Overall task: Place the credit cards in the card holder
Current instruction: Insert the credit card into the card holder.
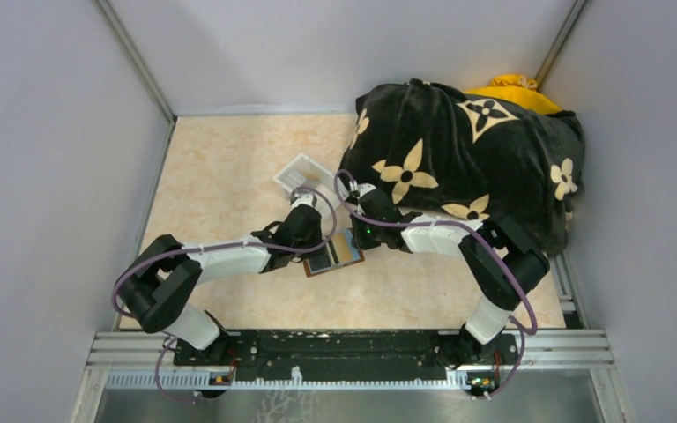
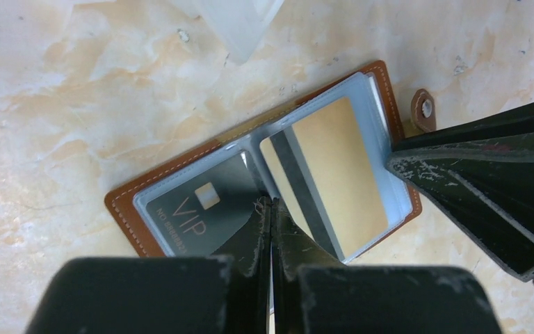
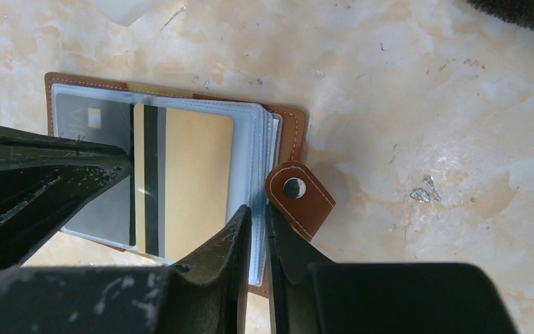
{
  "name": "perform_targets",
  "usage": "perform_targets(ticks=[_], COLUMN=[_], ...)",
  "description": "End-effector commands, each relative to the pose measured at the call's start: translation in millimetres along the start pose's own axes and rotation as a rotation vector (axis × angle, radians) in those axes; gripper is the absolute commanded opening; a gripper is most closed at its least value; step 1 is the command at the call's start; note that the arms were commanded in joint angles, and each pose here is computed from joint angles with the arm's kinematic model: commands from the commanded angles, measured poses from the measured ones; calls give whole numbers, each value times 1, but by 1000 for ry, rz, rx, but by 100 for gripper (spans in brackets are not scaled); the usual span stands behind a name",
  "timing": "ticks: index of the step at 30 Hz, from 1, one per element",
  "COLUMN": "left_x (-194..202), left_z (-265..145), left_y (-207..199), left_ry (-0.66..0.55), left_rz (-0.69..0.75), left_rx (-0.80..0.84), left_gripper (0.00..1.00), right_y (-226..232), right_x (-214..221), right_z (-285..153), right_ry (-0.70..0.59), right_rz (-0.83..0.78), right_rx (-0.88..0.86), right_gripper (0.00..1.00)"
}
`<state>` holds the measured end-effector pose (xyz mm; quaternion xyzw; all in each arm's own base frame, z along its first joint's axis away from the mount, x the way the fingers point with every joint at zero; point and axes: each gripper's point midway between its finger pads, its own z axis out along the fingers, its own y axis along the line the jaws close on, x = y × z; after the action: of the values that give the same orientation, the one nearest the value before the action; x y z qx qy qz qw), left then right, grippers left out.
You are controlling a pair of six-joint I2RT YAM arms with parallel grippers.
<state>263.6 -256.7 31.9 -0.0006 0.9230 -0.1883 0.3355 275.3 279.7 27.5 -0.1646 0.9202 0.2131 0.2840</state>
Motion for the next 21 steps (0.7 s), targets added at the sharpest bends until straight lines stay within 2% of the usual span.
perform_targets(ticks=[1, 21], left_x=[-5, -2], left_z=[5, 17], left_y=[-6, -30], left_ry=[-1, 16], left_rz=[50, 64], left_rx=[-14, 35], left_gripper=[0, 0], right_y=[4, 6], right_x=[-6, -6], right_z=[0, 2], right_ry=[-4, 5], right_rz=[-18, -17], right_rx=[3, -4], right_gripper=[14, 14])
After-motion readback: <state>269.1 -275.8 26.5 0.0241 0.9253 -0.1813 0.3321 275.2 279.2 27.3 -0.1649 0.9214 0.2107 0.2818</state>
